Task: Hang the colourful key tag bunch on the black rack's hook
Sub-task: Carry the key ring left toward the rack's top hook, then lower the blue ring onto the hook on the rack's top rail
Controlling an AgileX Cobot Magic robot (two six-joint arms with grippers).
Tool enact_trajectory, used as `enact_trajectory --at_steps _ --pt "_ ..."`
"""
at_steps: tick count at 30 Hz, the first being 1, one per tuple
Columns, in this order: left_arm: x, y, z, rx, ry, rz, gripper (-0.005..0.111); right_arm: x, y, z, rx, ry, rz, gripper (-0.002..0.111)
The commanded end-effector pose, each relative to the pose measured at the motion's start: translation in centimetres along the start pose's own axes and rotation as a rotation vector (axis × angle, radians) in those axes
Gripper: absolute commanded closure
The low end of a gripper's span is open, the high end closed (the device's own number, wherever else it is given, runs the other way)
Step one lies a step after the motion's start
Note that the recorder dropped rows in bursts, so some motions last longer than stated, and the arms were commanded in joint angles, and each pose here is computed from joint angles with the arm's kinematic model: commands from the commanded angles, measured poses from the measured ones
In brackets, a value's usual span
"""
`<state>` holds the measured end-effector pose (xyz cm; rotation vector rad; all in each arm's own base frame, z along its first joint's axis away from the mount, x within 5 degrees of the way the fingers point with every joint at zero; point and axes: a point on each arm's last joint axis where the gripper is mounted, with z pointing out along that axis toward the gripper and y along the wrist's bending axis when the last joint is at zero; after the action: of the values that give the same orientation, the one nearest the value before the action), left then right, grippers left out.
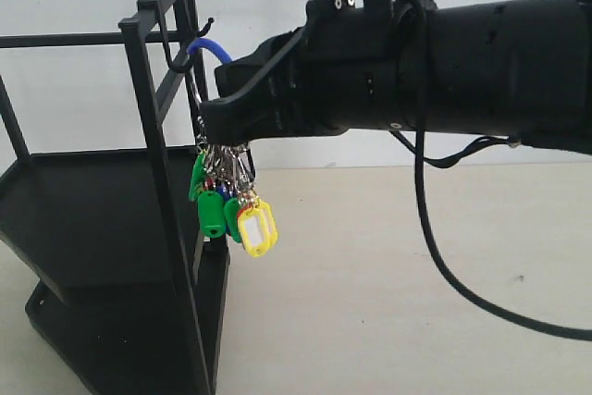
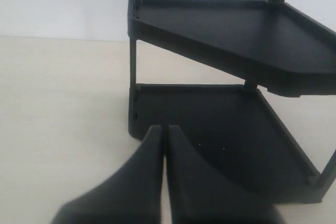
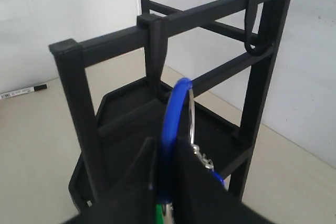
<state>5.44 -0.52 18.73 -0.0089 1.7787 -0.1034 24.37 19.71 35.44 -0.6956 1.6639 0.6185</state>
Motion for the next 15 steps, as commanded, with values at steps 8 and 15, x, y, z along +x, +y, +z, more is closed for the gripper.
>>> enact_trajectory --at_steps 8,15 --pt "0.00 0.03 0.01 -0.004 -0.008 0.008 0.102 -1.45 0.03 0.14 0.009 -0.039 -0.014 0.109" --pt "0.00 0.03 0.01 -0.004 -0.008 0.008 0.102 -1.47 0.12 0.14 -0.002 -0.041 -0.015 0.109"
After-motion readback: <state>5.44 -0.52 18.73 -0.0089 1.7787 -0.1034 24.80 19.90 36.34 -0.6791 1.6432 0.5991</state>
